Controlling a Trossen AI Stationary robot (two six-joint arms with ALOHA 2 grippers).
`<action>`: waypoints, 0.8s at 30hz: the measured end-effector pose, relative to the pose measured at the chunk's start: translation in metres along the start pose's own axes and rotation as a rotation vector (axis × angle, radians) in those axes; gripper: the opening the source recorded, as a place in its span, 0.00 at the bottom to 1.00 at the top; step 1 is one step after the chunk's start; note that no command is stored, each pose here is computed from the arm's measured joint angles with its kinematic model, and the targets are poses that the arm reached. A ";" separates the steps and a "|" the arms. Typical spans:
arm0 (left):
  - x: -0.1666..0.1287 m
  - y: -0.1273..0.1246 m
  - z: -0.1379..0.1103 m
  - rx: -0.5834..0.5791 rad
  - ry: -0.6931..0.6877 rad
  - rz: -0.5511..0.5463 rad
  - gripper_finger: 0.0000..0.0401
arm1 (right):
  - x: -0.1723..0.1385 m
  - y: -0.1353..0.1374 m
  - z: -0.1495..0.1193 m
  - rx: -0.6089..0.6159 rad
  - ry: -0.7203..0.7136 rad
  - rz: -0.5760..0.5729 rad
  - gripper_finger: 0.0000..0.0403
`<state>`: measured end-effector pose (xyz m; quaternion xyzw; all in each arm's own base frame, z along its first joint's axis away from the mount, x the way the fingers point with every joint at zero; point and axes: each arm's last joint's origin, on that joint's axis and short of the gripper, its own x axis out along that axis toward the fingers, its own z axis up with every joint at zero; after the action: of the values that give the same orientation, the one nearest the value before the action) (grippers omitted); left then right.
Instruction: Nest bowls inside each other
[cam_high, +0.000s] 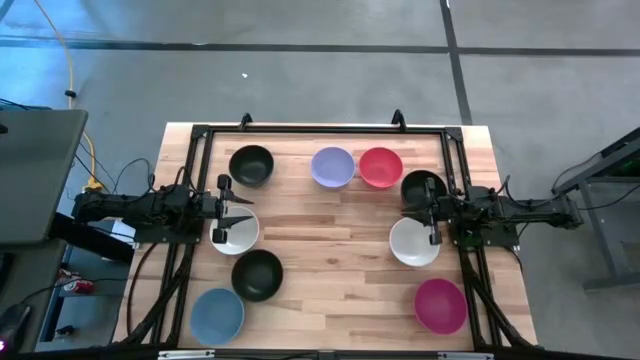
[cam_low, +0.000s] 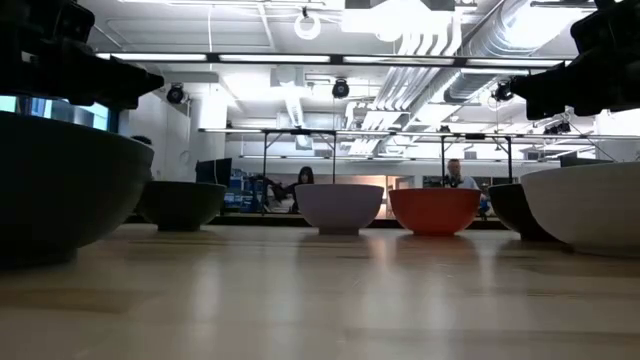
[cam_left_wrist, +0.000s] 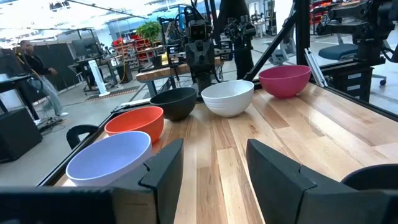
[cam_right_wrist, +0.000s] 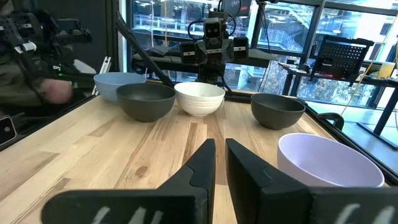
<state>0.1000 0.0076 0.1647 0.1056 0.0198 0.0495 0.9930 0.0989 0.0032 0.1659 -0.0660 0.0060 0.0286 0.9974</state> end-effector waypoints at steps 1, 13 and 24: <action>0.000 0.000 0.000 0.000 0.000 0.000 0.41 | 0.000 0.000 0.000 0.000 0.000 0.000 0.07; 0.000 0.000 0.000 0.000 0.001 -0.001 0.41 | 0.000 0.000 0.000 0.000 0.000 0.000 0.07; 0.000 0.000 0.002 0.004 -0.016 0.004 0.41 | 0.000 0.000 0.000 -0.001 0.000 0.000 0.07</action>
<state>0.1000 0.0076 0.1663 0.1080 0.0117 0.0504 0.9928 0.0989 0.0032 0.1659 -0.0664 0.0060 0.0286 0.9974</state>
